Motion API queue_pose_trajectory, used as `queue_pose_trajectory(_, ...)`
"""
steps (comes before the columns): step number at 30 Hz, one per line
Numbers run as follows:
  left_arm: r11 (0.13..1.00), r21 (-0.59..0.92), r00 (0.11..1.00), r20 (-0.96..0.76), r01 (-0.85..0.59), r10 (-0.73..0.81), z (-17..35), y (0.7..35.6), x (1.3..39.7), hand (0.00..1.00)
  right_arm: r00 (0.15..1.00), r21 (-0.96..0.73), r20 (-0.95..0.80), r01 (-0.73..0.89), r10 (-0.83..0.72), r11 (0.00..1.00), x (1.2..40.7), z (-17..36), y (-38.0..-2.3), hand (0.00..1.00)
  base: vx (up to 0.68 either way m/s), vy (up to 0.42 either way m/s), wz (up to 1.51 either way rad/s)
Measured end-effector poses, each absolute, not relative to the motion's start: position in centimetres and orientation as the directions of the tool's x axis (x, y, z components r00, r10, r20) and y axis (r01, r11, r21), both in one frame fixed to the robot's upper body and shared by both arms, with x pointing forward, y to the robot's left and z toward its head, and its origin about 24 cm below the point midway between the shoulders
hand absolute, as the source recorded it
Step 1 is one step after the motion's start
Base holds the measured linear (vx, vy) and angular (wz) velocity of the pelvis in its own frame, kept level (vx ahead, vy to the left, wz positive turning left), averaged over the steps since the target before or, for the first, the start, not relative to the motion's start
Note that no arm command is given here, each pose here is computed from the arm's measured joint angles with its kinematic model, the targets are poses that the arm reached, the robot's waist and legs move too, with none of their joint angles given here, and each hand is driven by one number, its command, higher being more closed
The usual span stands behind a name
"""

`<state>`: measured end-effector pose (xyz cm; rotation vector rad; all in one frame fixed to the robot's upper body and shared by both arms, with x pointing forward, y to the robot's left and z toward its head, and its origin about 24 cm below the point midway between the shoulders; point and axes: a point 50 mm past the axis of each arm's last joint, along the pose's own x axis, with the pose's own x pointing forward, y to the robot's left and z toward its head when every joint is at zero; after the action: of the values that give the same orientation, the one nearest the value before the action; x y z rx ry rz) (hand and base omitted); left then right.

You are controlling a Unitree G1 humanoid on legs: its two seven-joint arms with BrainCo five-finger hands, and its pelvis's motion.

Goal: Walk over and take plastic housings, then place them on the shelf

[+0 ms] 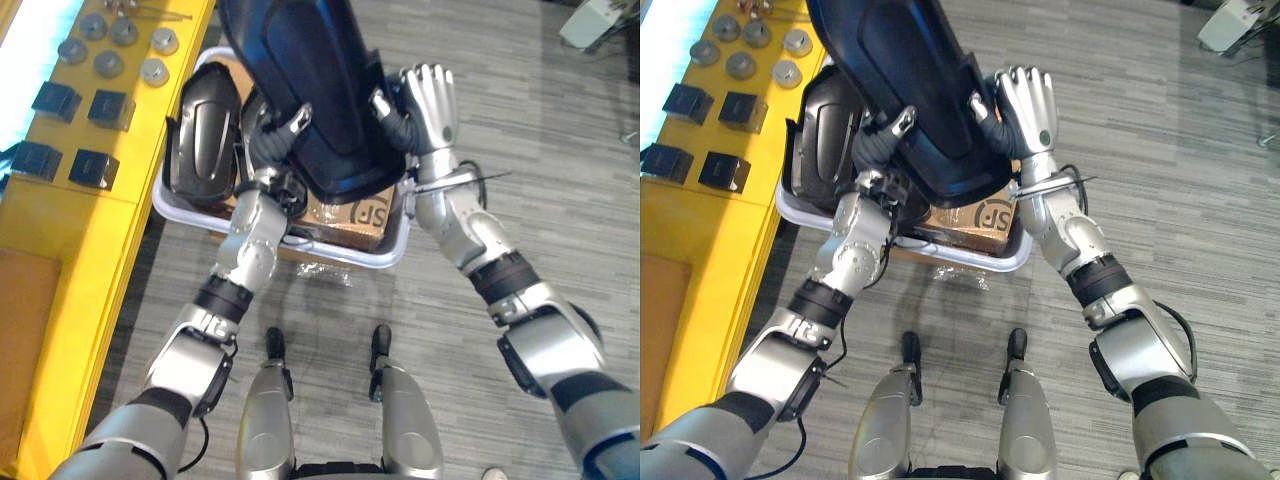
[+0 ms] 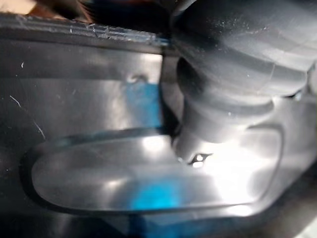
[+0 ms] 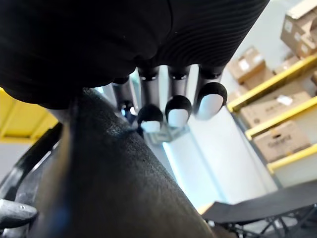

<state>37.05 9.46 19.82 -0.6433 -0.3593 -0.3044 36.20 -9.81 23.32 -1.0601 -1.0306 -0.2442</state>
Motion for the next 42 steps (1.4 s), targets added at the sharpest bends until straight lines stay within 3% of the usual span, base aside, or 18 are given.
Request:
queue_pose_trajectory(3,0.734,-0.561,0.9,0.406,0.382,-0.158,18.5,9.6,36.7,1.0,0.545,-0.608,0.787,0.599,0.29,0.522,35.9,22.5,-9.7,1.0,0.03,0.022,-0.06)
queue_pose_trajectory(4,0.732,-0.564,0.901,0.404,0.382,-0.158,18.2,9.6,36.6,1.0,0.55,-0.608,0.784,0.592,0.287,0.529,35.7,22.1,-9.6,0.0,0.05,0.02,-0.02)
queue_pose_trajectory(11,0.712,-0.605,0.915,0.38,0.356,-0.134,16.4,9.8,35.5,1.0,0.605,-0.548,0.775,0.499,0.183,0.671,34.3,19.8,-8.6,0.0,0.08,0.012,0.02)
queue_pose_trajectory(15,0.734,-0.628,0.945,0.322,0.26,-0.059,14.8,9.1,34.3,1.0,0.666,-0.474,0.74,0.425,0.088,0.771,33.5,18.0,-8.1,0.0,0.11,0.004,0.02)
queue_pose_trajectory(20,0.89,-0.451,0.953,0.29,0.059,0.084,12.7,9.2,32.4,1.0,0.765,-0.328,0.644,0.28,-0.004,0.902,31.1,15.7,-8.2,0.0,0.09,-0.01,-0.14)
queue_pose_trajectory(24,0.951,-0.284,0.925,0.312,-0.126,0.215,11.5,9.4,31.3,1.0,0.822,-0.211,0.57,0.168,-0.018,0.963,29.5,14.9,-9.0,0.0,-0.01,-0.003,-0.17)
queue_pose_trajectory(27,0.95,-0.18,0.889,0.342,-0.256,0.304,10.4,10.5,30.2,1.0,0.866,-0.101,0.5,0.078,-0.017,0.992,27.8,13.7,-9.6,0.0,-0.05,0.01,-0.08)
queue_pose_trajectory(31,0.829,-0.131,0.783,0.277,-0.544,0.557,7.3,16.0,27.8,1.0,0.86,0.092,0.473,0.165,-0.189,0.982,25.9,13.4,-13.8,0.0,-0.03,0.005,-0.17)
queue_pose_trajectory(34,0.743,-0.151,0.689,0.292,-0.651,0.663,7.2,19.4,24.4,1.0,0.898,0.136,0.281,0.313,-0.34,0.94,23.6,8.9,-18.5,0.0,0.01,0.001,-0.02)
queue_pose_trajectory(37,0.747,-0.22,0.669,0.339,-0.628,0.662,8.3,19.4,22.8,1.0,0.922,0.117,0.15,0.343,-0.358,0.932,22.0,6.0,-19.1,0.0,0.02,0.01,-0.15)
queue_pose_trajectory(42,0.781,-0.265,0.713,0.318,-0.566,0.625,8.0,18.4,21.6,1.0,0.919,0.085,-0.049,0.393,-0.39,0.915,20.1,1.8,-19.4,0.0,0.02,0.003,-0.01)
